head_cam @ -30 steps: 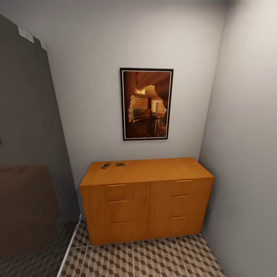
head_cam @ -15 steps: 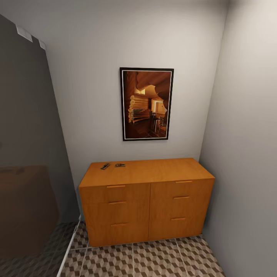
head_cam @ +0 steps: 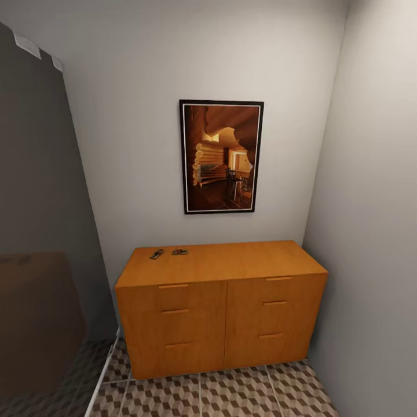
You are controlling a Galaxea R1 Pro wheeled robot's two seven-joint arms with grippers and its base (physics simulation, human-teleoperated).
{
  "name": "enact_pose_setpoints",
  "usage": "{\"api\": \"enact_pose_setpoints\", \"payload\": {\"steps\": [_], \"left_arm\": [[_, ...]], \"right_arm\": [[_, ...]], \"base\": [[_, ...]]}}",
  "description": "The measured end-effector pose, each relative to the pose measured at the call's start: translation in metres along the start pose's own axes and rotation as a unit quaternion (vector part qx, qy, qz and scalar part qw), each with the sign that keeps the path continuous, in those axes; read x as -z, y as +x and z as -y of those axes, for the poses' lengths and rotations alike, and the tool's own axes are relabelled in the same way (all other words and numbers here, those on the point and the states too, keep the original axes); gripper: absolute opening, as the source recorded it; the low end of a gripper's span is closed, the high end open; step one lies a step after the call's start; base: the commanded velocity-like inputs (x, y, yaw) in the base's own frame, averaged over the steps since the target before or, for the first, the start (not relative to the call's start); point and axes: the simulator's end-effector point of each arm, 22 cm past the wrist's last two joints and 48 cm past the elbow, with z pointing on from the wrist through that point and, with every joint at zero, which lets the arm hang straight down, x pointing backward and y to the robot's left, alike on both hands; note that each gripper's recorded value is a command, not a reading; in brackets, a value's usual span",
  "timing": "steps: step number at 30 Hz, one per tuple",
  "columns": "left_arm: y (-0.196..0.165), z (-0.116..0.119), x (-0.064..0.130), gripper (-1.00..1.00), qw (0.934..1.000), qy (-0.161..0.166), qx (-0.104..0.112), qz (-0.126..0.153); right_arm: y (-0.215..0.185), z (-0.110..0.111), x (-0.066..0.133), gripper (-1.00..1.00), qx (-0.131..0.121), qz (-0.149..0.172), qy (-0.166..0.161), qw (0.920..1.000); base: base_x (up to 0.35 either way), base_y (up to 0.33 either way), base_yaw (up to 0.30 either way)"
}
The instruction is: Take the four mousetraps from the cabinet in the bathroom and place them on the bathroom floor. Make sure all four end up on the same floor surface, and ensure that at least two of them are either under or directly next to the same bathroom sink.
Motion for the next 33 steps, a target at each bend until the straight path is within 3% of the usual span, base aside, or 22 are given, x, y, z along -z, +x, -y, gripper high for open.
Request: {"api": "enact_pose_setpoints", "payload": {"steps": [33], "left_arm": [[0.0002, -0.0004, -0.0002, 1.0, 1.0, 0.0, 0.0, -0.001]], "right_arm": [[-0.0001, -0.0001, -0.0001, 1.0, 0.0, 0.0, 0.0, 1.0]], "base": [[0.011, 0.0, 0.0]]}}
